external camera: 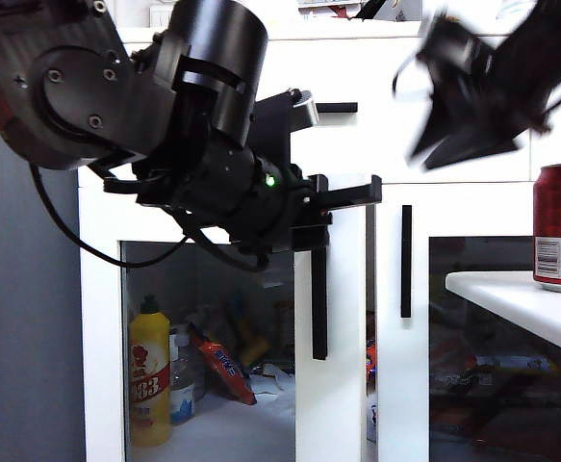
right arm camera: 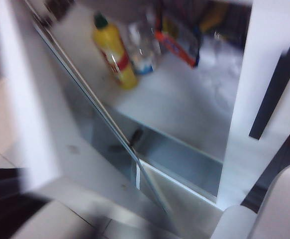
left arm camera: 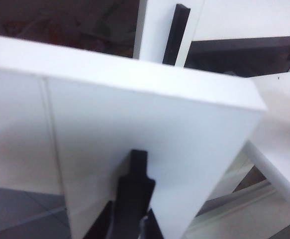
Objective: Open the left door of the white cabinet, pick up a can of beverage from the table on the right, place it inside the cabinet, and finally close the cabinet door.
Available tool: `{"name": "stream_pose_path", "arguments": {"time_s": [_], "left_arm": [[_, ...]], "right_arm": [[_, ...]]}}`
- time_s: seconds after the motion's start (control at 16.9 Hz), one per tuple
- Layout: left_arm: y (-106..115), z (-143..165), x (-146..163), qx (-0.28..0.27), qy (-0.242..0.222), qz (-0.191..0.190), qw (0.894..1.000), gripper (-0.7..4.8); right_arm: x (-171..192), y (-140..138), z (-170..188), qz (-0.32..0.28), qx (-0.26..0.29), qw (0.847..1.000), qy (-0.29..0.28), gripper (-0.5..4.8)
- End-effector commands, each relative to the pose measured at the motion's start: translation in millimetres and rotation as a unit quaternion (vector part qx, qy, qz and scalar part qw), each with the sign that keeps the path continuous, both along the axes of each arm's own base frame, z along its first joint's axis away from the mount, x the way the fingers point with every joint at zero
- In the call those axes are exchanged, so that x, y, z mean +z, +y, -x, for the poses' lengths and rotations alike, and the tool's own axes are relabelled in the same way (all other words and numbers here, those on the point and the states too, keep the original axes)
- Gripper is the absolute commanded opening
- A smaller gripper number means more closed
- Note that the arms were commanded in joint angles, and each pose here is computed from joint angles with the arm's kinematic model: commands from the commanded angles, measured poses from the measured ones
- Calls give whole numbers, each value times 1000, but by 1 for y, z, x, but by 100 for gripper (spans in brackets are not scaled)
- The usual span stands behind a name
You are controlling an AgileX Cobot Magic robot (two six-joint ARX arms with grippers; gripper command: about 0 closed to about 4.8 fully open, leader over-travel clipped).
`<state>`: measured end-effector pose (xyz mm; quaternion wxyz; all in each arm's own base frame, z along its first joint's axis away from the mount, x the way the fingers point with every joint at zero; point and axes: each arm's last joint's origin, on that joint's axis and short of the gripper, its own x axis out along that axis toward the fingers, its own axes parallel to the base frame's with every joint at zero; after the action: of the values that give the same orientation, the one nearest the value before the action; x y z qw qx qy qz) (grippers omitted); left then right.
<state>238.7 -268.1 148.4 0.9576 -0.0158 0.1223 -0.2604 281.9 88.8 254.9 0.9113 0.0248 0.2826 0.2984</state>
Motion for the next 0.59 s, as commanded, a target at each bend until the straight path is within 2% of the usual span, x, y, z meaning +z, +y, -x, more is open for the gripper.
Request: {"name": "stream_pose_path", "arguments": {"time_s": [0.06, 0.35, 0.41, 0.59], "left_arm": [[-1, 2, 6, -4, -7, 23, 1000, -5], [-1, 2, 6, -4, -7, 22, 1000, -5], [-1, 2, 5, -4, -4, 19, 1000, -5], [-1, 2, 5, -4, -4, 19, 1000, -5]], "right_arm": [[-8, 6, -12, 1, 18, 1000, -22, -7], [-20, 26, -18, -27, 92, 995, 4, -6], [-21, 30, -16, -52, 131, 990, 15, -6], [-21, 32, -15, -53, 136, 989, 17, -6]]}}
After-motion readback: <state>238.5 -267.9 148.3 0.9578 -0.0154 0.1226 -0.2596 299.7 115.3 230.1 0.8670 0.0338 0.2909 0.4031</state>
